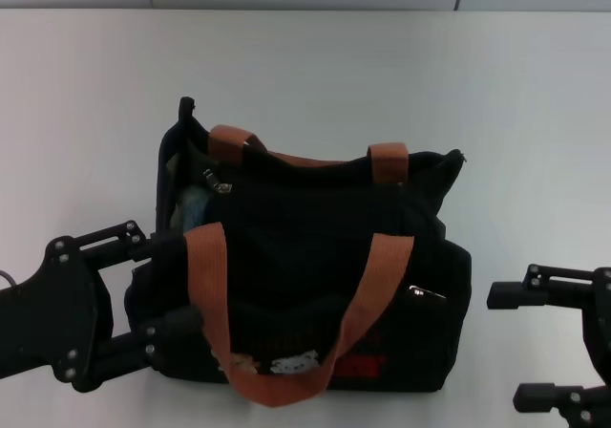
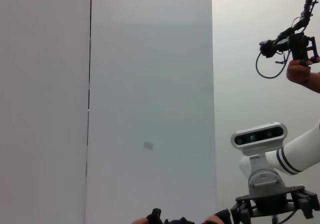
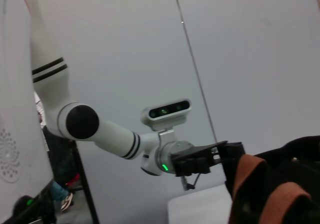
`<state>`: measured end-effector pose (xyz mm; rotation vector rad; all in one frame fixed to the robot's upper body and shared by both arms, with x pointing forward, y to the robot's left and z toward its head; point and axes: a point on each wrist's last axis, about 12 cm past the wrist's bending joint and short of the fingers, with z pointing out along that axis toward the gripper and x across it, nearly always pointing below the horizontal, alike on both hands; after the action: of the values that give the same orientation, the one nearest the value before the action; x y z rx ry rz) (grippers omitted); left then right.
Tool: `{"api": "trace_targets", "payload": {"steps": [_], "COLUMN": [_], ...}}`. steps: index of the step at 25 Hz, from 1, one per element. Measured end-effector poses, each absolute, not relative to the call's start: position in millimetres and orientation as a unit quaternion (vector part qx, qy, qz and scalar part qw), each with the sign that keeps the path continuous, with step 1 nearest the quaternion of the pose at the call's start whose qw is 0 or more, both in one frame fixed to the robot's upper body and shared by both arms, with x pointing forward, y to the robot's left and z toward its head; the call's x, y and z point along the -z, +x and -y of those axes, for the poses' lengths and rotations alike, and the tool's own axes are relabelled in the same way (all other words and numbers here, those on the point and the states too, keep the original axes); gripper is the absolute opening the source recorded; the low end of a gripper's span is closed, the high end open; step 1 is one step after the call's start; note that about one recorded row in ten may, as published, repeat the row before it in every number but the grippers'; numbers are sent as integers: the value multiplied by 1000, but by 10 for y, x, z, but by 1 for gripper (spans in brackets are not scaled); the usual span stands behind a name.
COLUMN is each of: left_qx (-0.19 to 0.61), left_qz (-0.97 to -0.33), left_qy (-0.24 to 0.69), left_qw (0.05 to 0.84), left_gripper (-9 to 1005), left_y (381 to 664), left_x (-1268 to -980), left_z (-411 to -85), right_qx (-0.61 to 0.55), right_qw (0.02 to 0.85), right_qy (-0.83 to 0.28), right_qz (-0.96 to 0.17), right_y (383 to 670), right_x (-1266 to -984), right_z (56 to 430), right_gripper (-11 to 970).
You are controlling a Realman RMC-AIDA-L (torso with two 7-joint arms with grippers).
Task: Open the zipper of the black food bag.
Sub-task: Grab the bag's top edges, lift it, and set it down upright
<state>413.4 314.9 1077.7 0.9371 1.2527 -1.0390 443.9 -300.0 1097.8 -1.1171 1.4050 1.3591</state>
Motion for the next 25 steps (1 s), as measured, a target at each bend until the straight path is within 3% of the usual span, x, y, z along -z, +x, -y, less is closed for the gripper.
{"api": "trace_targets", "payload": {"steps": [7,12,20,25], "left_qx": [436,424,411,390], "left_qz": [-543,-545,-554,-574], "left_qy": [395,387,371,359], "left_qw": [599,611,622,624], "left_gripper": [626,627,628,629], "left_y": [4099,4078,4033,3831], "left_x": [-10782,-10808,-10803,-10664], "left_z": [-3222,-3301,-3378,-3413], "right_qx": [-566,-573,-568,-560], "right_qw": [401,379,405,432], "right_qy": [-465,-474,-461,-444], "right_qz": [-551,-550,-549,-550], "right_y": [4463,4542,4500,4464], "right_x": [-10968,-10926,-10943,-10974], "right_z": [2894,2754,2844,2966], "right_gripper": [819,819,818,818]}}
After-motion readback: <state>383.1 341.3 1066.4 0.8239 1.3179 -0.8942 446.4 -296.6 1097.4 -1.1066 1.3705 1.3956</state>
